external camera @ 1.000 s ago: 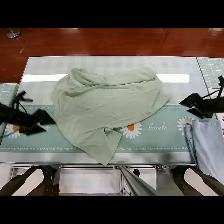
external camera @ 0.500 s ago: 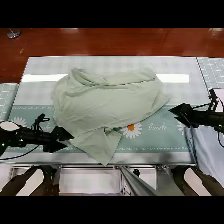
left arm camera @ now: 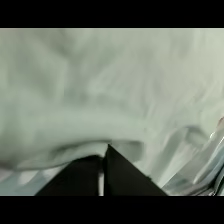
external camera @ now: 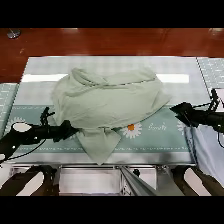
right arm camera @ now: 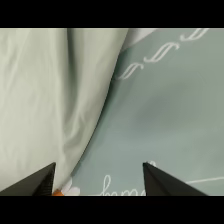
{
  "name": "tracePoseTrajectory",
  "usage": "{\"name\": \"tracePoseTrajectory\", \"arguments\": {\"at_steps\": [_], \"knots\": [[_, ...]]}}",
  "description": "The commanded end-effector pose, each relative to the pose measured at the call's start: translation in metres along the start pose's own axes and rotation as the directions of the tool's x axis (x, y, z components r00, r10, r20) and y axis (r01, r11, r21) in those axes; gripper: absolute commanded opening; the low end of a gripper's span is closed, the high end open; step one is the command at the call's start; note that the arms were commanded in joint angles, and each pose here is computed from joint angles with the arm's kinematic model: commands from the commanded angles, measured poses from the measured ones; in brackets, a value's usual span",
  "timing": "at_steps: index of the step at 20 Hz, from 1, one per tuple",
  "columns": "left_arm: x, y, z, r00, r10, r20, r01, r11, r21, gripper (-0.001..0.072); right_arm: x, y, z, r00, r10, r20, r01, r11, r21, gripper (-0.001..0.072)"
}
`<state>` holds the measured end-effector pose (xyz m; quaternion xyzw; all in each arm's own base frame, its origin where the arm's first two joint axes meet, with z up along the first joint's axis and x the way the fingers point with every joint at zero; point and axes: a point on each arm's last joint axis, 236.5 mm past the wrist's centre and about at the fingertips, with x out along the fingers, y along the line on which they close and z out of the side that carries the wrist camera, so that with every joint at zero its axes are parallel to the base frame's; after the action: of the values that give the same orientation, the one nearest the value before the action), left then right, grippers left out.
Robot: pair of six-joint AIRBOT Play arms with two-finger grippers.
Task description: Fold the shirts.
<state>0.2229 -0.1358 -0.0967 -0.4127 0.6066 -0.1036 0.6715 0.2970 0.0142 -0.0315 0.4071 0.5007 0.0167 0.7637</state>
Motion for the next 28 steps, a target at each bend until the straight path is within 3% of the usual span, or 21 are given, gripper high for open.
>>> {"name": "tracePoseTrajectory", "arguments": {"at_steps": [1, 8, 11, 16, 18, 19, 20, 21, 22, 25, 28], "knots": [[-0.004, -0.023, 0.018, 0.998, -0.042, 0.050, 0.038, 0.996, 0.079, 0.0020, 0.003, -0.011, 0.025, 0.997, -0.044, 0.070, 0.040, 0.998, 0.048, 0.0615], [-0.015, -0.045, 0.038, 0.993, -0.072, 0.093, 0.060, 0.990, 0.127, 0.0020, 0.051, -0.024, 0.071, 0.995, -0.055, -0.089, 0.064, 0.992, 0.104, 0.0615], [-0.015, -0.045, 0.038, 0.993, -0.072, 0.093, 0.060, 0.990, 0.127, 0.0019, 0.085, -0.003, 0.077, 0.982, -0.060, -0.181, 0.064, 0.998, 0.015, 0.0615], [-0.015, -0.048, 0.037, 0.992, -0.085, 0.089, 0.075, 0.990, 0.116, 0.0020, 0.114, -0.006, 0.083, 0.930, -0.232, -0.285, 0.213, 0.972, -0.094, 0.0616], [-0.015, -0.048, 0.037, 0.992, -0.085, 0.089, 0.074, 0.990, 0.116, 0.0020, 0.123, 0.005, 0.081, 0.924, -0.232, -0.303, 0.204, 0.971, -0.123, 0.0615], [-0.015, -0.048, 0.037, 0.992, -0.085, 0.089, 0.074, 0.990, 0.116, 0.0020, 0.126, 0.012, 0.082, 0.928, -0.232, -0.293, 0.198, 0.970, -0.143, 0.0585], [-0.015, -0.048, 0.037, 0.992, -0.085, 0.089, 0.074, 0.990, 0.116, 0.0019, 0.129, 0.018, 0.083, 0.932, -0.229, -0.280, 0.192, 0.969, -0.156, 0.0445], [-0.015, -0.048, 0.037, 0.992, -0.085, 0.089, 0.075, 0.990, 0.116, 0.0020, 0.131, 0.023, 0.082, 0.933, -0.225, -0.280, 0.184, 0.969, -0.167, 0.0181], [-0.016, -0.050, 0.039, 0.992, -0.088, 0.092, 0.077, 0.990, 0.120, 0.0020, 0.131, 0.027, 0.080, 0.932, -0.221, -0.286, 0.171, 0.967, -0.189, 0.0024], [-0.041, -0.085, 0.064, 0.980, -0.146, 0.137, 0.119, 0.975, 0.189, 0.0020, 0.105, 0.047, 0.087, 0.927, -0.231, -0.296, 0.154, 0.953, -0.261, 0.0024], [-0.114, -0.161, 0.113, 0.926, -0.268, 0.266, 0.164, 0.920, 0.356, 0.0020, 0.033, 0.132, 0.145, 0.990, -0.128, -0.061, 0.094, 0.913, -0.396, 0.0024]]}}
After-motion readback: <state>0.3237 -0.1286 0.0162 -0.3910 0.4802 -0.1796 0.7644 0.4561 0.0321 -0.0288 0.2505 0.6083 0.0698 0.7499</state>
